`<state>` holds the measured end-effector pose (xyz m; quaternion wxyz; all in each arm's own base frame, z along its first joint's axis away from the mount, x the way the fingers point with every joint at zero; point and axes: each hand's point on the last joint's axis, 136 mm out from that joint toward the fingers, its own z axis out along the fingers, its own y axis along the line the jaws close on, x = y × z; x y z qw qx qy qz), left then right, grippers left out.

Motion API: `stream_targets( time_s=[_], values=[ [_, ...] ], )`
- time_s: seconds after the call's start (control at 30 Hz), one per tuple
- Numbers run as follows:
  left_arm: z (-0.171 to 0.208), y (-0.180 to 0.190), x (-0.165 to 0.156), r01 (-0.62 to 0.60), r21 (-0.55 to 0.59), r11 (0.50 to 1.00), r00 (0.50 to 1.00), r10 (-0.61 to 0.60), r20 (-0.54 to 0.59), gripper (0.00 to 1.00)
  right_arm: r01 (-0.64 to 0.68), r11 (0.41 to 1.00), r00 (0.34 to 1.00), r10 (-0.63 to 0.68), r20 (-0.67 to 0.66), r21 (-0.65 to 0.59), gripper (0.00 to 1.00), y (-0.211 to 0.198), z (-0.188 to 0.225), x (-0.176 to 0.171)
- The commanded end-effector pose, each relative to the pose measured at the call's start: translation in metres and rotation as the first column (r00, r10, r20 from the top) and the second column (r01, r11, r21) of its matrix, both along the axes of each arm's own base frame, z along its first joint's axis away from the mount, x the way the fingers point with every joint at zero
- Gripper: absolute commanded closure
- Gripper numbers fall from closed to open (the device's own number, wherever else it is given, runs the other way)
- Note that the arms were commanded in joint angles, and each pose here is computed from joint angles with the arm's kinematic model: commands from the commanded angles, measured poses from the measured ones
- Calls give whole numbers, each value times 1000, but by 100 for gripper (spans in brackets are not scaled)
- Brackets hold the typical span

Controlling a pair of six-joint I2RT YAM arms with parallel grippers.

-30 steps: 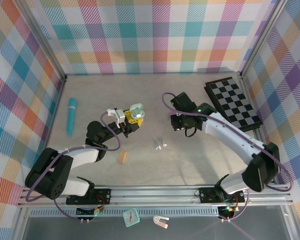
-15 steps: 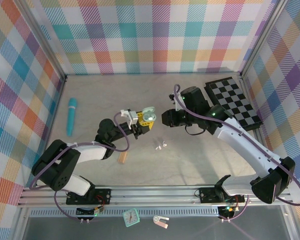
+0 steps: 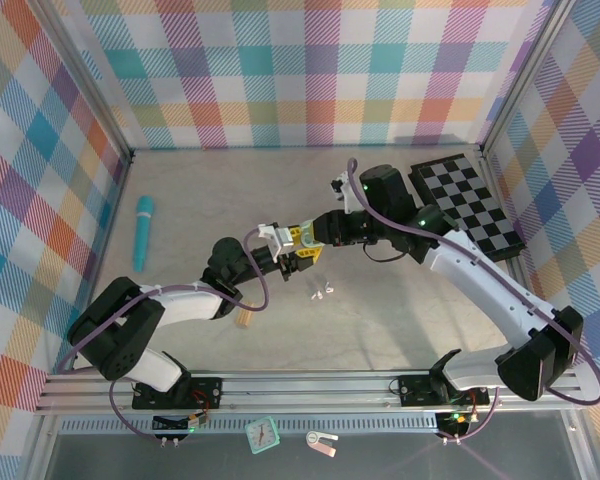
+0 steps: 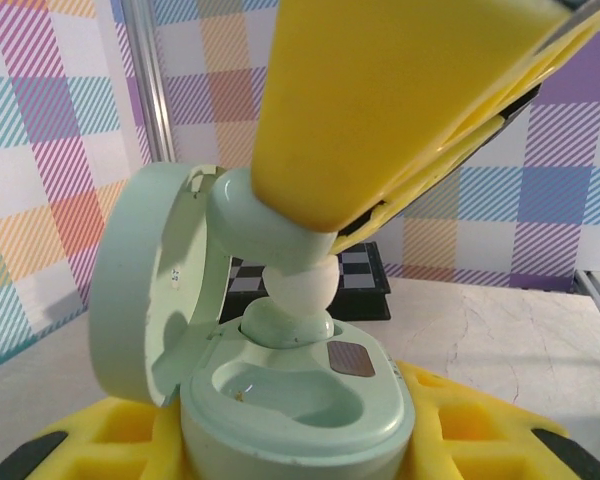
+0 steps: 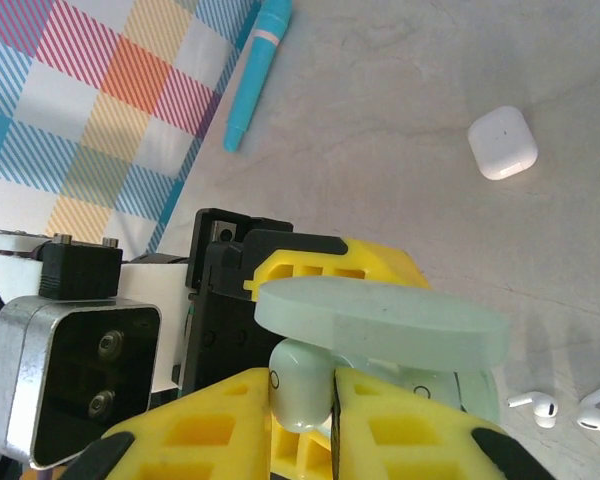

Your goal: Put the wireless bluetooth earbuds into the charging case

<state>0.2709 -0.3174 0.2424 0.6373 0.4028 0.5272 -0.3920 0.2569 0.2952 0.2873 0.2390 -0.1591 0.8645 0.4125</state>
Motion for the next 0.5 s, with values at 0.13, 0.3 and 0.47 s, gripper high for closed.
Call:
stream_targets(
  time_s=[0.13, 0.3, 0.47],
  values=[
    [13, -5, 4, -18, -25, 1000, 999, 20, 50, 71, -30, 998, 999, 31, -17, 54, 78, 10, 5, 3],
    [15, -4, 4, -28, -27, 999, 998, 29, 50, 71, -39, 998, 998, 41, -50, 51, 78, 14, -6, 4],
    [16, -3, 5, -38, -29, 999, 998, 39, 49, 71, -36, 999, 996, 39, -76, 36, 78, 15, -15, 4]
  ],
)
